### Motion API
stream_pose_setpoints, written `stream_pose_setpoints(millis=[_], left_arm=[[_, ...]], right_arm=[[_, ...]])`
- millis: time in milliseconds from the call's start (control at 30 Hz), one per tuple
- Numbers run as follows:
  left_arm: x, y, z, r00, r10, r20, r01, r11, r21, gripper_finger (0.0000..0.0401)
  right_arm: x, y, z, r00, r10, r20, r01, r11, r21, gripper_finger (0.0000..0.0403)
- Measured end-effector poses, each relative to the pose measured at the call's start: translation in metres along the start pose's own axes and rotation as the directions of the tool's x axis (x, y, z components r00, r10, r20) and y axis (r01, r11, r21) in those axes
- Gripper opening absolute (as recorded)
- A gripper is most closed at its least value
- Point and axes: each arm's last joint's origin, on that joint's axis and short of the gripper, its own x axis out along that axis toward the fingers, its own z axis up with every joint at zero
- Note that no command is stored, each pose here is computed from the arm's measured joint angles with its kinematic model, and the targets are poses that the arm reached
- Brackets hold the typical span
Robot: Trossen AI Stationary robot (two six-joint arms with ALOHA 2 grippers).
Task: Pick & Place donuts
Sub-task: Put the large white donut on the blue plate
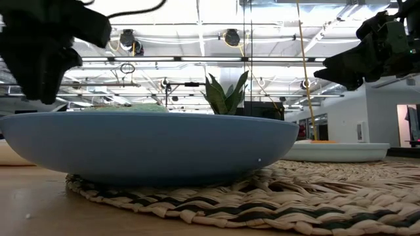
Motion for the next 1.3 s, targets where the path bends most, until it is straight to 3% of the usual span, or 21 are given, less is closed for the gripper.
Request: stream_pose_setpoints(millis=[233, 567, 733, 1067, 1300], left_arm=[[0.005, -0.014, -0.013, 0.998, 0.021, 0.059, -0.025, 0.997, 0.079, 0.0243], [0.039, -0.009, -0.026, 0.998, 0.02, 0.067, -0.026, 0.995, 0.091, 0.0248], [0.053, -0.009, -0.028, 0.995, -0.052, 0.08, 0.045, 0.995, 0.086, 0.0246], [0.073, 0.0, -0.038, 0.995, -0.042, 0.089, 0.036, 0.998, 0.06, 0.0209], [0.073, -0.001, -0.037, 0.995, -0.063, 0.08, 0.059, 0.997, 0.05, 0.0132]], right_arm=[[0.0, 0.0, 0.0, 1.0, 0.0, 0.0, 0.0, 1.0, 0.0, 0.0242], [0.0, 0.0, 0.0, 1.0, 0.0, 0.0, 0.0, 1.0, 0.0, 0.0242], [0.0, 0.0, 0.0, 1.0, 0.0, 0.0, 0.0, 1.0, 0.0, 0.0242], [0.0, 0.0, 0.0, 1.0, 0.0, 0.0, 0.0, 1.0, 0.0, 0.0242], [0.0, 0.0, 0.0, 1.0, 0.0, 0.0, 0.0, 1.0, 0.0, 0.0242]])
